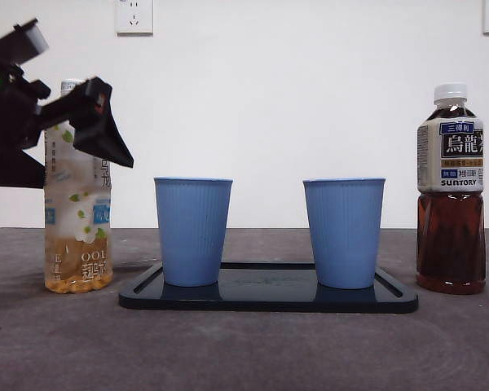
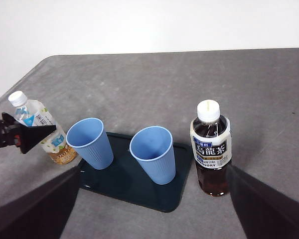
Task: Pour the drink into the cup
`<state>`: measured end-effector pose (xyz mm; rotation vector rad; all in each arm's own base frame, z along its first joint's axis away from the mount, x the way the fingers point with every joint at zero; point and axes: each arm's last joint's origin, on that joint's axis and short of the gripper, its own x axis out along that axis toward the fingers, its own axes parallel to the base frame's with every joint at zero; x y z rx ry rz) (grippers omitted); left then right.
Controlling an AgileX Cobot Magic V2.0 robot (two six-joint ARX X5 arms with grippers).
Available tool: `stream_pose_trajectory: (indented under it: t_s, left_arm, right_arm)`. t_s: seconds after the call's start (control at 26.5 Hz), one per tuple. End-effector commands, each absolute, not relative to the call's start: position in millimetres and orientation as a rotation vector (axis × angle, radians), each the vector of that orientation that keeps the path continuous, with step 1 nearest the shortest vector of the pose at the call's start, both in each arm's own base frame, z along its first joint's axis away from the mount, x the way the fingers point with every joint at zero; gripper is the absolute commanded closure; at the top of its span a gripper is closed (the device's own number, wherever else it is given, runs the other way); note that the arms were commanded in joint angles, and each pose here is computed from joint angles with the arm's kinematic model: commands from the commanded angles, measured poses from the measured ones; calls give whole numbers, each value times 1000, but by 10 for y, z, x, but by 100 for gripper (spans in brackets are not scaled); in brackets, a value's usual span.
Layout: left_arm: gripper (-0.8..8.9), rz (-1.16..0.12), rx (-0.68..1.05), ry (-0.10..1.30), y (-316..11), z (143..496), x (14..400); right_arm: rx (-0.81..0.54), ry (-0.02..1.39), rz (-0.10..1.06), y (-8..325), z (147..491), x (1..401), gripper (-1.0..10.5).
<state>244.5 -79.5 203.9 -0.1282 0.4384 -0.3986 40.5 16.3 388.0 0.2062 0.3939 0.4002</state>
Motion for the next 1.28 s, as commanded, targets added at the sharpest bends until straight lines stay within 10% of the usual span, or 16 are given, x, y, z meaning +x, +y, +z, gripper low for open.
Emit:
stream_pose_trajectory:
  t_s: [0.04,0.6,1.28]
  left_arm:
    - [260,-391,-100,431,-815,1992,2502]
    - [570,-389,-100,421,-826,1961,2544]
    - [569,-431,32,583,-783,2928,2177]
  right_arm:
    - [216,378,405,160,3928,387,478]
    - [215,378,405,160,3928,387,478]
    - [206,377,407,160,3928,387,479]
